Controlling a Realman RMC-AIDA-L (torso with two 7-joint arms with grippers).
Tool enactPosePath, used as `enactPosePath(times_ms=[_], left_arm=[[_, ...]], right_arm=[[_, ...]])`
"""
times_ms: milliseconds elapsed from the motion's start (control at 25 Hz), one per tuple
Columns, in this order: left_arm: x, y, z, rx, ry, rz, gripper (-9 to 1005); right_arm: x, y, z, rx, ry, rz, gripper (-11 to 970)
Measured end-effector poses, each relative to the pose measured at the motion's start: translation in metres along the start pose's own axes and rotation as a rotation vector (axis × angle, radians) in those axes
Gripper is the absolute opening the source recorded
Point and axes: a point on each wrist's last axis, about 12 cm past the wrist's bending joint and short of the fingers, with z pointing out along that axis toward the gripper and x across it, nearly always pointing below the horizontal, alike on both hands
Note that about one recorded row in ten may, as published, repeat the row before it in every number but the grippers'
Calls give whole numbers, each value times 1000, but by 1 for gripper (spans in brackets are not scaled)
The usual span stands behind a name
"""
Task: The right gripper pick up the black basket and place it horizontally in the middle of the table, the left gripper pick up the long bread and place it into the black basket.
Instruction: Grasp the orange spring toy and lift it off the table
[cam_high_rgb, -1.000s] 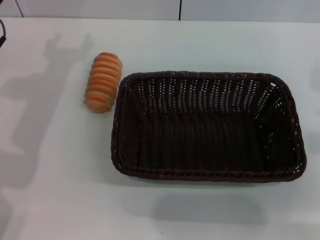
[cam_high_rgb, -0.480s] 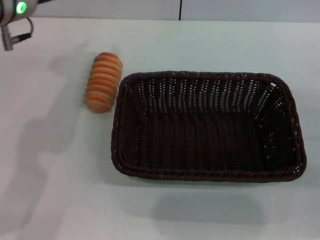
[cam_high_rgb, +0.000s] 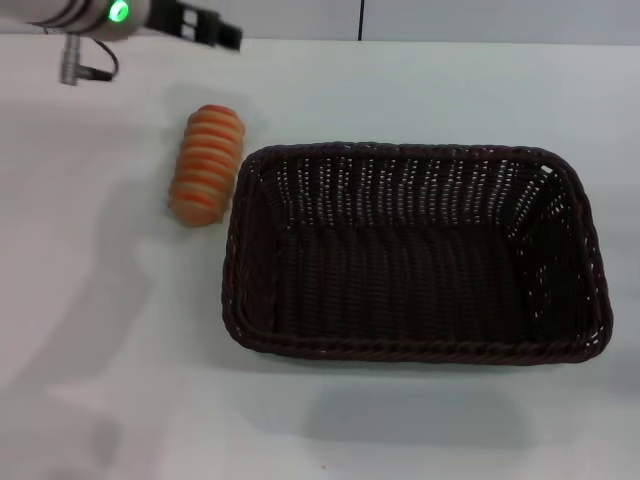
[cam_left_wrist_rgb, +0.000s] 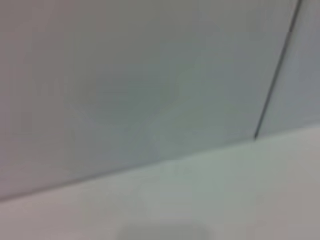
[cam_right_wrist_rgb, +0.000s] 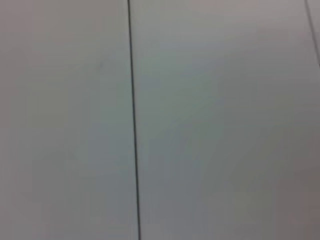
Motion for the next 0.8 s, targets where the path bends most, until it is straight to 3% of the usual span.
enactPosePath(times_ms=[160, 600, 800], left_arm=[[-4, -7, 17, 1, 79, 34, 861], [-15, -16, 36, -12, 189, 89, 862], [-12, -14, 46, -28, 233, 82, 862]], right_arm=[[2, 1, 1, -35, 15, 24, 338], [3, -1, -1, -33, 10, 37, 651], [2, -1, -1, -31, 0, 37, 651]])
